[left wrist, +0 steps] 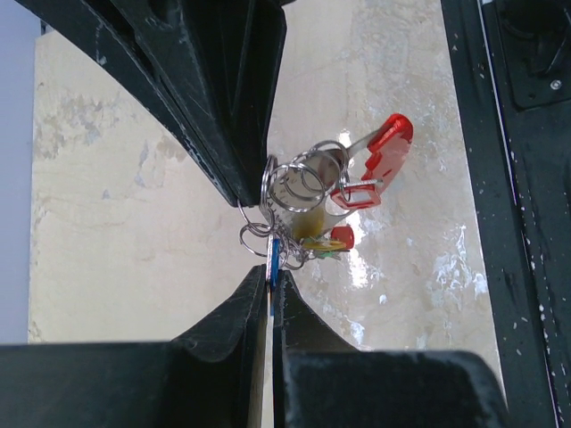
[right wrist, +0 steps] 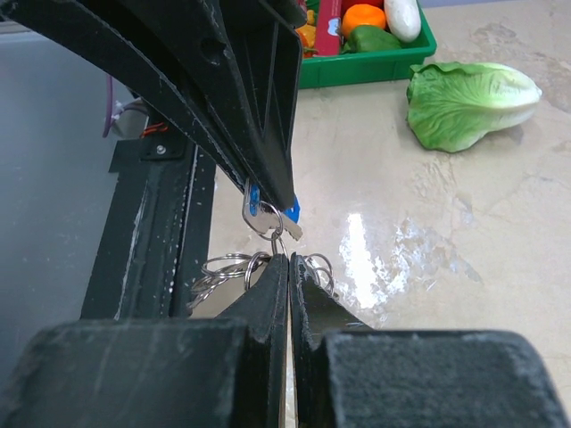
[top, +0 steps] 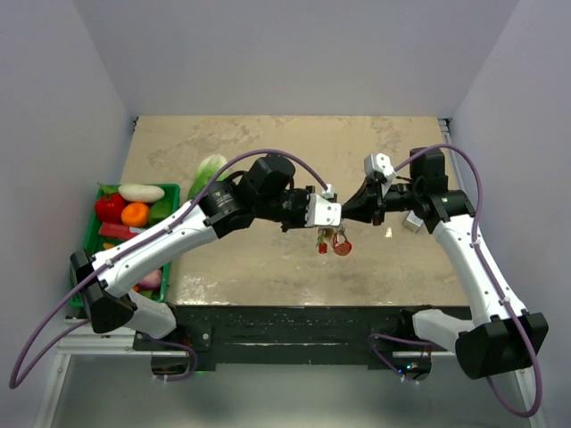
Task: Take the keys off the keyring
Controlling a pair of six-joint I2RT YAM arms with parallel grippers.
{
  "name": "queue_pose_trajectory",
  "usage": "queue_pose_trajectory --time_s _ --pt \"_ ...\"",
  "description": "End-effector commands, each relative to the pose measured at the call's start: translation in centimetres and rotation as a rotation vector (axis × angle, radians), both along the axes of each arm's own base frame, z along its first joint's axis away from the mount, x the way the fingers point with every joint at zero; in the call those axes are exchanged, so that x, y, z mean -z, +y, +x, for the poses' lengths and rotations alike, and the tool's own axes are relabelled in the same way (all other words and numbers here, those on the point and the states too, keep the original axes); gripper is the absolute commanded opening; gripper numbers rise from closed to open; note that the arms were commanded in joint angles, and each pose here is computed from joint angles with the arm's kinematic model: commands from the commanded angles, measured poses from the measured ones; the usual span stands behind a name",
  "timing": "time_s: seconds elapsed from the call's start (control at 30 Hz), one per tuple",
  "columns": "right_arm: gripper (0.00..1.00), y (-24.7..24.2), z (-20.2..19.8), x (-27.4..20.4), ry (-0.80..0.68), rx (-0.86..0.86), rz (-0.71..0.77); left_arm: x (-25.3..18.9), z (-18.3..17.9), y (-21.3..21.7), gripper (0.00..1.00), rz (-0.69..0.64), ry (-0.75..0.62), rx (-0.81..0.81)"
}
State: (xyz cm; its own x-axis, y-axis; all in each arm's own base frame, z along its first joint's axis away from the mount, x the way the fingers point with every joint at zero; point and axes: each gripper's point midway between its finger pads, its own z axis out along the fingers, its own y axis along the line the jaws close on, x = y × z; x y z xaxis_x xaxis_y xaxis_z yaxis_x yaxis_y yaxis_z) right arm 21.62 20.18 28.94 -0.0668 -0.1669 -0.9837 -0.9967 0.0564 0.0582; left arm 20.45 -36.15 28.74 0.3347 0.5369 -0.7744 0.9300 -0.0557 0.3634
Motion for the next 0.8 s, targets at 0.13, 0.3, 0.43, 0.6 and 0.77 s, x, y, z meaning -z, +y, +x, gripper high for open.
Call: queue_pose_trajectory --time_s 0.13,0.3,0.43,0.6,0.77 --pt "0.00 -0.3 1.4 -2.0 -0.105 0.067 0.000 -1.2 -1.3 1.5 0.00 0.004 -0.034 0.027" --pt "0.00 -0.4 2.0 -2.1 -0.087 0.111 -0.002 -0.3 -1.8 1.9 0.00 0.026 -0.020 0.039" --pt "0.00 -0.4 2.4 -2.9 -0.096 0.130 0.011 0.5 -2.2 2.2 0.00 0.051 -0.013 0.049" --pt "0.00 -0.4 2.9 -3.7 -0.085 0.160 0.021 1.3 -2.8 2.2 0.00 0.067 -0.005 0.062" --pt "0.00 -0.4 3.0 -4.1 -0.083 0.169 0.032 1.6 -3.1 2.2 0.00 0.072 -0.001 0.067"
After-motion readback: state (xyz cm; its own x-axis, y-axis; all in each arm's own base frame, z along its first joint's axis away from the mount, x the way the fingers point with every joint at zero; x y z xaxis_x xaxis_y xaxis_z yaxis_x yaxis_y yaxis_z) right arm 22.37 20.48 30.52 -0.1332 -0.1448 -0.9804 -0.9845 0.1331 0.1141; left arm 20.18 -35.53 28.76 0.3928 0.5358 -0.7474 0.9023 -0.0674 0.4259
